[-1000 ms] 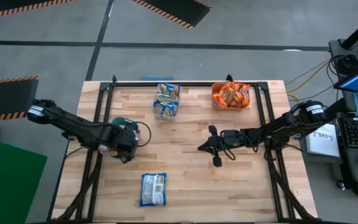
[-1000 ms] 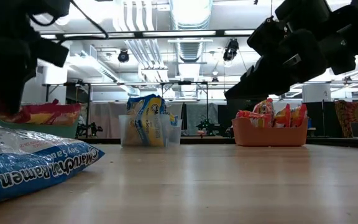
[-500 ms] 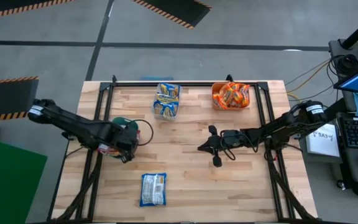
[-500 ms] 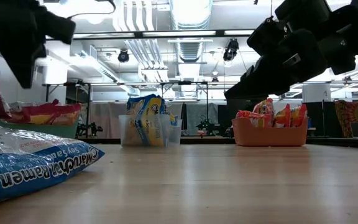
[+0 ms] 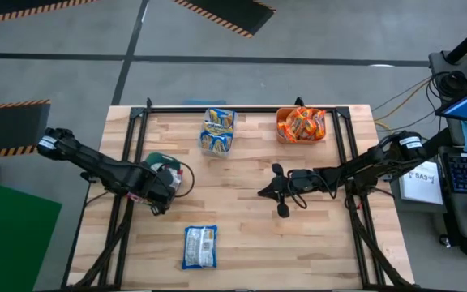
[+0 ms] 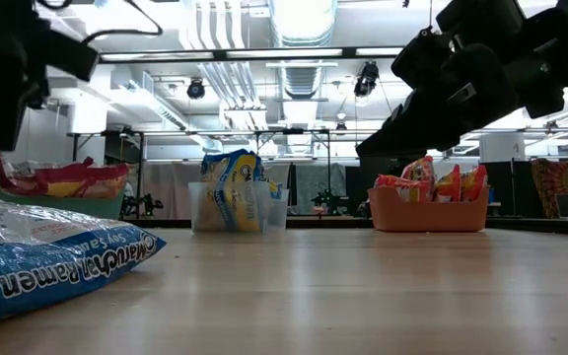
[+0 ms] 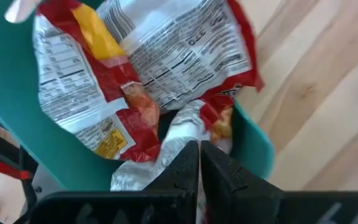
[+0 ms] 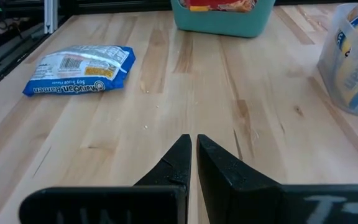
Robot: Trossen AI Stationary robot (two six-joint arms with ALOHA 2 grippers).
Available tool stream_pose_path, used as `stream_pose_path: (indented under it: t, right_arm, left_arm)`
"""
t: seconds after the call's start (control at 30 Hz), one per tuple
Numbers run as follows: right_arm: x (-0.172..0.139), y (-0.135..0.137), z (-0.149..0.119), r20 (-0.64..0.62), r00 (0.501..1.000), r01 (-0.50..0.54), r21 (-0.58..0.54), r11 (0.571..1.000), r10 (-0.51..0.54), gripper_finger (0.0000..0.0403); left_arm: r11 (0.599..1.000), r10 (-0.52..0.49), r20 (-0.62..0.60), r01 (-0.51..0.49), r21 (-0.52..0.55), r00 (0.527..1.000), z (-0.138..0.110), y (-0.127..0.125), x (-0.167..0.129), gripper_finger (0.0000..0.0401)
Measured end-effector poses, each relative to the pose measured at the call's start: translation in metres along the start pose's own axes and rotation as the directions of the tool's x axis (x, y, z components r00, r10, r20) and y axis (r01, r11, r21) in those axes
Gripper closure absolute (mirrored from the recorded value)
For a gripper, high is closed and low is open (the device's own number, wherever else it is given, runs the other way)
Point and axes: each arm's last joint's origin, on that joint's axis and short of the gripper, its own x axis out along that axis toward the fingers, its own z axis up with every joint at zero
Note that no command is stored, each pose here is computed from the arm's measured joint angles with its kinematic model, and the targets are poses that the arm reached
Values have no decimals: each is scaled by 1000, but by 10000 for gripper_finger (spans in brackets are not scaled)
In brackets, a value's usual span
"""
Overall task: Sort Maruchan noodles
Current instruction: Put the red noodle pack into the blue bin, then put the blue noodle pack in the transparent bin
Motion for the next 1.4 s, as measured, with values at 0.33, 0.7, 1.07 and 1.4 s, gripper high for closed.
stream_pose_path:
  t: [0.33, 0.7, 1.07, 1.4]
  right_arm:
    - [1, 0, 2, -2, 1000, 1, 66, 998, -1, 385]
    - [13, 5, 19, -237, 970, 25, 326, 945, 56, 385]
    - [13, 36, 35, -361, 904, -63, 413, 908, 227, 385]
    - [12, 52, 40, -350, 900, -111, 397, 911, 262, 385]
  left_arm:
    - [999, 26, 153, -29, 18, 988, 6, -4, 9, 401]
    - [905, -389, 541, 200, 375, 746, 44, -46, -43, 401]
    - [844, -474, 428, 257, 471, 770, 37, -103, -10, 401]
    - [843, -426, 275, 268, 466, 862, 20, -160, 27, 401]
